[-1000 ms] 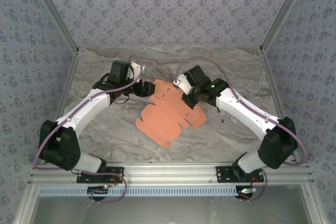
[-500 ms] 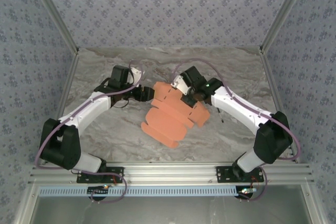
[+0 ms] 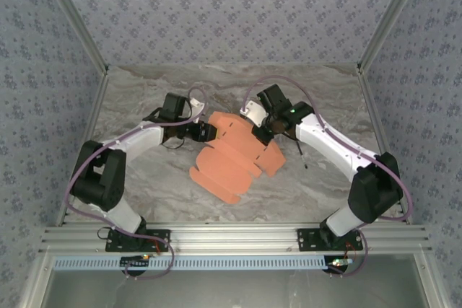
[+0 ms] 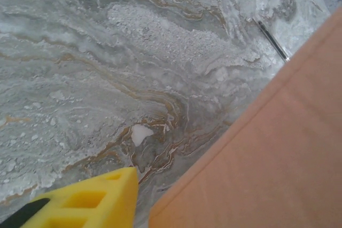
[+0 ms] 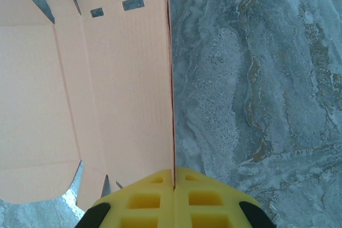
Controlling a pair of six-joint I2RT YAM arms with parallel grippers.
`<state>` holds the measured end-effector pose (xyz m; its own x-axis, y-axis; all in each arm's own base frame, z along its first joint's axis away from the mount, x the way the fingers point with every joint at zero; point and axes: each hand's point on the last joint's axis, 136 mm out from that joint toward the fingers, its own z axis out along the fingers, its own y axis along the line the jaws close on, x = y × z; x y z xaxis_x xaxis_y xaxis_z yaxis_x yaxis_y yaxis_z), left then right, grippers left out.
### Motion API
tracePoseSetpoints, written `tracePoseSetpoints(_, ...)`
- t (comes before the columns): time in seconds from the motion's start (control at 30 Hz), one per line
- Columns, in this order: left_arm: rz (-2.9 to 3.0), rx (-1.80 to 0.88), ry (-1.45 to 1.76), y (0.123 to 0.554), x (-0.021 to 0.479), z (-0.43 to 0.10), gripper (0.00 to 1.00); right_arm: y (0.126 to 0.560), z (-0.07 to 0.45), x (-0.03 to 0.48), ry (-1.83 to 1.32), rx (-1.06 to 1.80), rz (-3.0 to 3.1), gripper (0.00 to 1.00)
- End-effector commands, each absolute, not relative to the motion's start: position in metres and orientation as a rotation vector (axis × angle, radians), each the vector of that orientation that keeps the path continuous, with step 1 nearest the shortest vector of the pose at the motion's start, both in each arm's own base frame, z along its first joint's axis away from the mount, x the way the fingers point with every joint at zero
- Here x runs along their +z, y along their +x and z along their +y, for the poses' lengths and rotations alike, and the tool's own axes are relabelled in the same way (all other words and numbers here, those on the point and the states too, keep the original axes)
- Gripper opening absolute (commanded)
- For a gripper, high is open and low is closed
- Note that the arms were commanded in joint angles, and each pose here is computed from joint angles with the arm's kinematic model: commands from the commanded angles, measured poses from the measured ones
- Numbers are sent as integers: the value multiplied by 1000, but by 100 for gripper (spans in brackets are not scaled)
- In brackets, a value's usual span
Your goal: Fold the paper box
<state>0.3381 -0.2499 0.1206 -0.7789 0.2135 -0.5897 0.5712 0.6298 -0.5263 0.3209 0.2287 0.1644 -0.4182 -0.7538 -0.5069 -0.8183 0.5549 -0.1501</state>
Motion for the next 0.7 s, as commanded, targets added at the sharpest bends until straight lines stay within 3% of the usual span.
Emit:
tracePoseSetpoints(0.0,2255,-1090,663,345,148,-263,33,325,232,169,-1264,158,2255,0)
tracePoseSetpoints(0.1,2247,-1112,667,342,151,-264,28,328,232,172,-1254,113,2241,0)
tracePoseSetpoints(0.43,2283,-1022,650,343,145,-255,27,321,233,175,-1273,129,2239,0)
tracePoseSetpoints(0.53,2285,-990,647,343,144,-251,30,317,232,174,-1279,159,2251,0)
tracePoseSetpoints(0.67,2285,-961,669,340,140,-247,42,312,233,181,-1275,232,2248,0)
